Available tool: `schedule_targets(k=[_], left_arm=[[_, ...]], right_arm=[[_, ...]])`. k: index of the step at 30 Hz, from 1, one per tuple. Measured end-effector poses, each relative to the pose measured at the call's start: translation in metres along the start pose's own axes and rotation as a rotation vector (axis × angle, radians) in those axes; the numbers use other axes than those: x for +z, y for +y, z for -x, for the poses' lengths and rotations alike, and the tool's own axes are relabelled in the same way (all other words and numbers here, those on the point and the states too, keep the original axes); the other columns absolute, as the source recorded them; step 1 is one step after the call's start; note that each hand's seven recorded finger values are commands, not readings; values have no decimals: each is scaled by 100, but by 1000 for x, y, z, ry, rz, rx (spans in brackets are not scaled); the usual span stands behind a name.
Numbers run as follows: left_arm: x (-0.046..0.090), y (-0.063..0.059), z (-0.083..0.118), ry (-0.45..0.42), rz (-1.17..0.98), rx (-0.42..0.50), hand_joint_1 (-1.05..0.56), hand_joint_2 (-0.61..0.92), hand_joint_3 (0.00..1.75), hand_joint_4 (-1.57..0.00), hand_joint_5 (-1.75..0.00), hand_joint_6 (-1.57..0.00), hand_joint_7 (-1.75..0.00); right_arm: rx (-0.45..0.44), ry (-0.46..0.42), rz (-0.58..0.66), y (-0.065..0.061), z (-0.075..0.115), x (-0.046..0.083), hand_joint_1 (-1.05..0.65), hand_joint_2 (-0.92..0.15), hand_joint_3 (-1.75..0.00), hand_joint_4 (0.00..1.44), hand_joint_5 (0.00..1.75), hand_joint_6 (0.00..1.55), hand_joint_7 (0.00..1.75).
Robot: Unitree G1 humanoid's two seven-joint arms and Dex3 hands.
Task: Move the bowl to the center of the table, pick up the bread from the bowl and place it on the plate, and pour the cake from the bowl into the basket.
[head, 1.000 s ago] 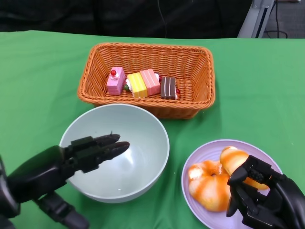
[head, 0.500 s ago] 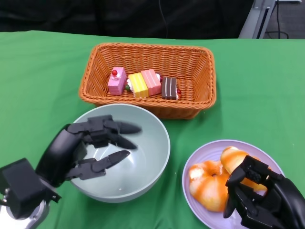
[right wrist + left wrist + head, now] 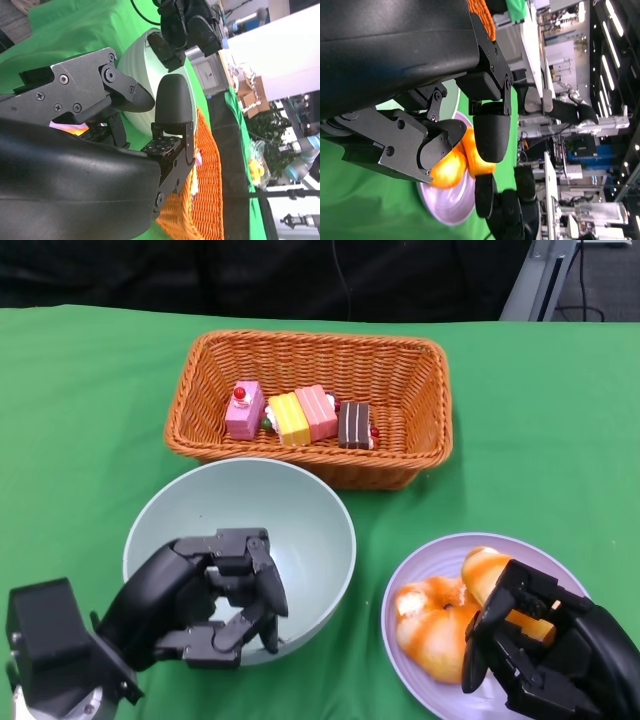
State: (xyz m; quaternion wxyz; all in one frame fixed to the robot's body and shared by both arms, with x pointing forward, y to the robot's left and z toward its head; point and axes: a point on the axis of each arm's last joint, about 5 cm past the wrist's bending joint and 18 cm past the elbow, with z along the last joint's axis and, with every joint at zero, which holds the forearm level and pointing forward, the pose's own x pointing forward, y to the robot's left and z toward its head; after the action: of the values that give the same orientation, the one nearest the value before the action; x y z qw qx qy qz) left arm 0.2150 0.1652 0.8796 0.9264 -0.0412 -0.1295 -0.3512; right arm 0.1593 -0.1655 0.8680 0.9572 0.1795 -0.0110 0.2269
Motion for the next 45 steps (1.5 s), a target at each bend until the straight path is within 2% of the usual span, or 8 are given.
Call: schedule_targets(k=[2, 5, 8, 14, 20, 28, 35, 45], left_arm=[[0, -1, 2, 15, 11, -25, 0, 54, 129, -79, -174, -68, -163], [0, -5, 3, 27, 23, -74, 0, 51, 133, -80, -174, -68, -166], [2, -6, 2, 28, 11, -98, -4, 50, 128, -78, -175, -68, -162], [6, -3, 3, 30, -14, -98, -3, 44, 137, -77, -175, -70, -156], [8, -1, 7, 36, -21, -100, -2, 48, 129, -76, -175, -70, -155], [6, -1, 8, 42, -13, -108, -9, 52, 122, -76, -175, -70, -158], [6, -2, 7, 60, -18, -111, -1, 51, 127, -75, -175, -70, -155], [4, -5, 5, 53, -7, -114, -3, 49, 129, -77, -175, -72, -155]], right_arm=[[9, 2, 0, 0, 0, 1, -7, -75, -94, 70, 175, 63, 149], [23, 4, 16, -1, 1, 6, -7, -75, -93, 71, 175, 63, 150], [48, -15, 48, 1, 2, 14, -5, -64, -111, 76, 175, 61, 157], [52, -25, 85, 10, 1, 22, -6, -60, -118, 74, 175, 64, 157], [61, -19, 97, 15, 1, 21, -7, -58, -122, 74, 175, 63, 157], [62, -19, 100, 15, 2, 21, -8, -59, -116, 75, 175, 65, 155], [64, -23, 103, 14, 1, 22, -7, -59, -118, 74, 175, 64, 156], [77, -21, 104, 14, 2, 22, -9, -59, -116, 73, 175, 64, 155]])
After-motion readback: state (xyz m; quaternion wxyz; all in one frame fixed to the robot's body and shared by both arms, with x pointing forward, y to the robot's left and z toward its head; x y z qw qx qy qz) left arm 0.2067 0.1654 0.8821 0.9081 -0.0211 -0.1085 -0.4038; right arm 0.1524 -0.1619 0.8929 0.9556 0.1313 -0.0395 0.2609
